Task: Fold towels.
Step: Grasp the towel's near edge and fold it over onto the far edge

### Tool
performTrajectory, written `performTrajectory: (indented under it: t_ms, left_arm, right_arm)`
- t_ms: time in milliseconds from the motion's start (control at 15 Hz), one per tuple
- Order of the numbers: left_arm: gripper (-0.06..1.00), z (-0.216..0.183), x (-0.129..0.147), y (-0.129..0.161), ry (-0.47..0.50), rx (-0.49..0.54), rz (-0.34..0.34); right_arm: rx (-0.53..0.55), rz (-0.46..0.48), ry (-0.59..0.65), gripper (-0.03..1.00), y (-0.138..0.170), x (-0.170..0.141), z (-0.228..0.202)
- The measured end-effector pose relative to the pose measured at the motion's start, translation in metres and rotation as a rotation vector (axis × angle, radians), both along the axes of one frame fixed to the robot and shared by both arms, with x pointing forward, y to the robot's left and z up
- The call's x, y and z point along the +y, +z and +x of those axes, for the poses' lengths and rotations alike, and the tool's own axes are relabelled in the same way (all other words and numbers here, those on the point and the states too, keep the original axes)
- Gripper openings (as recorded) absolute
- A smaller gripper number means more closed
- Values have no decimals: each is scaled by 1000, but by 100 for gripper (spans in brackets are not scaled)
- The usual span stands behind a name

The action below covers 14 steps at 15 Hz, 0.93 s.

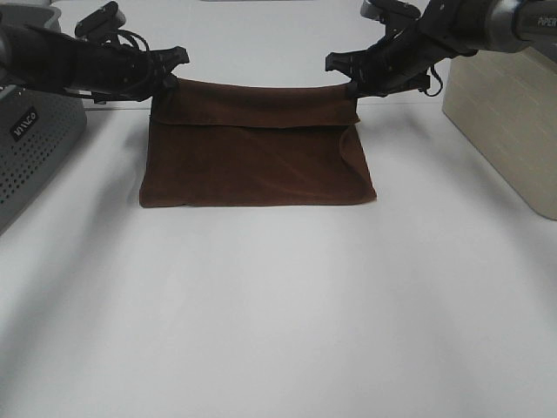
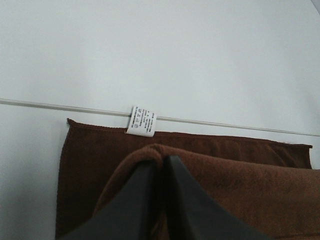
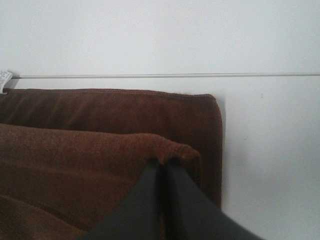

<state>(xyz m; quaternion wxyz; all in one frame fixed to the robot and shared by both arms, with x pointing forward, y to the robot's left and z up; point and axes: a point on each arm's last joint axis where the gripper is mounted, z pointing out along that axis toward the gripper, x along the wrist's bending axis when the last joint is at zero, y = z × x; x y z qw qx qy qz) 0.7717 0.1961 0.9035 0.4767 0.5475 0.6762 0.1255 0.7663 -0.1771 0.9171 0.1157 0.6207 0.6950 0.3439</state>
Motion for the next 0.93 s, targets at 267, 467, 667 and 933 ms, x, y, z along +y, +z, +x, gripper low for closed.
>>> performTrajectory:
  t_ms: [267,467,667,933]
  left_arm:
    - [65,5,2,-2,24,-15,12]
    - [82,6,4,-1,24,-30,54]
    - [83,4,4,3,-45,-36,97]
    - [83,1,19,28,-83,-30,71]
  right_arm:
    - [-27,-3,-20,49,-8,-1,4]
    - [-33,-1,-18,87,-3,-1,3]
    - [12,5,21,92,17,1,-5]
    - [154,-11,108,92,33,3,-23]
